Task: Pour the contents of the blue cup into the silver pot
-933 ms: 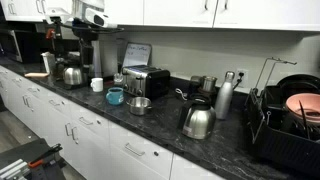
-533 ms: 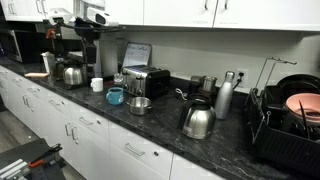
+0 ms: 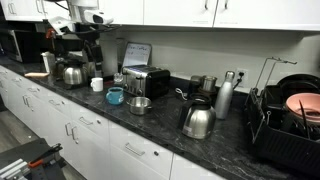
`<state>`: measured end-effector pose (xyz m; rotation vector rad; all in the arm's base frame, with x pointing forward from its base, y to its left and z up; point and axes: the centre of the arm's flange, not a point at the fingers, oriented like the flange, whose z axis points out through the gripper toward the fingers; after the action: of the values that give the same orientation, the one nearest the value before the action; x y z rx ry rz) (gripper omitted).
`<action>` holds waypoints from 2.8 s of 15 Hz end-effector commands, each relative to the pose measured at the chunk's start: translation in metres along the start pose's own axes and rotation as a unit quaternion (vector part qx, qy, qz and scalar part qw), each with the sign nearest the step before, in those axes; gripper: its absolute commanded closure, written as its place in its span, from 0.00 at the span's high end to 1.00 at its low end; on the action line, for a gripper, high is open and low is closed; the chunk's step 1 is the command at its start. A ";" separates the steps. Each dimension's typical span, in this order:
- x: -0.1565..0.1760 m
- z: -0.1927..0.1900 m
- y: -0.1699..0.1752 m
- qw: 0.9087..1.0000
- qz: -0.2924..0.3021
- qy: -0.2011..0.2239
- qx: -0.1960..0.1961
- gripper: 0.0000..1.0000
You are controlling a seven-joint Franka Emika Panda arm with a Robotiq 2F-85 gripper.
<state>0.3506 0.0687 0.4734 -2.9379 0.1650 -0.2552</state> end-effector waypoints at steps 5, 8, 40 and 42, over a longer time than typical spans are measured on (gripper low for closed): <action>-0.001 -0.002 0.001 1.000 -0.003 0.004 0.001 1.00; -0.011 0.008 -0.020 0.999 -0.042 0.019 -0.012 1.00; -0.016 0.181 -0.093 0.979 -0.097 0.129 -0.128 1.00; -0.009 0.189 -0.094 0.980 -0.093 0.127 -0.122 1.00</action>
<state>0.3619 0.1849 0.3266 -3.1711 -0.0666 -0.6684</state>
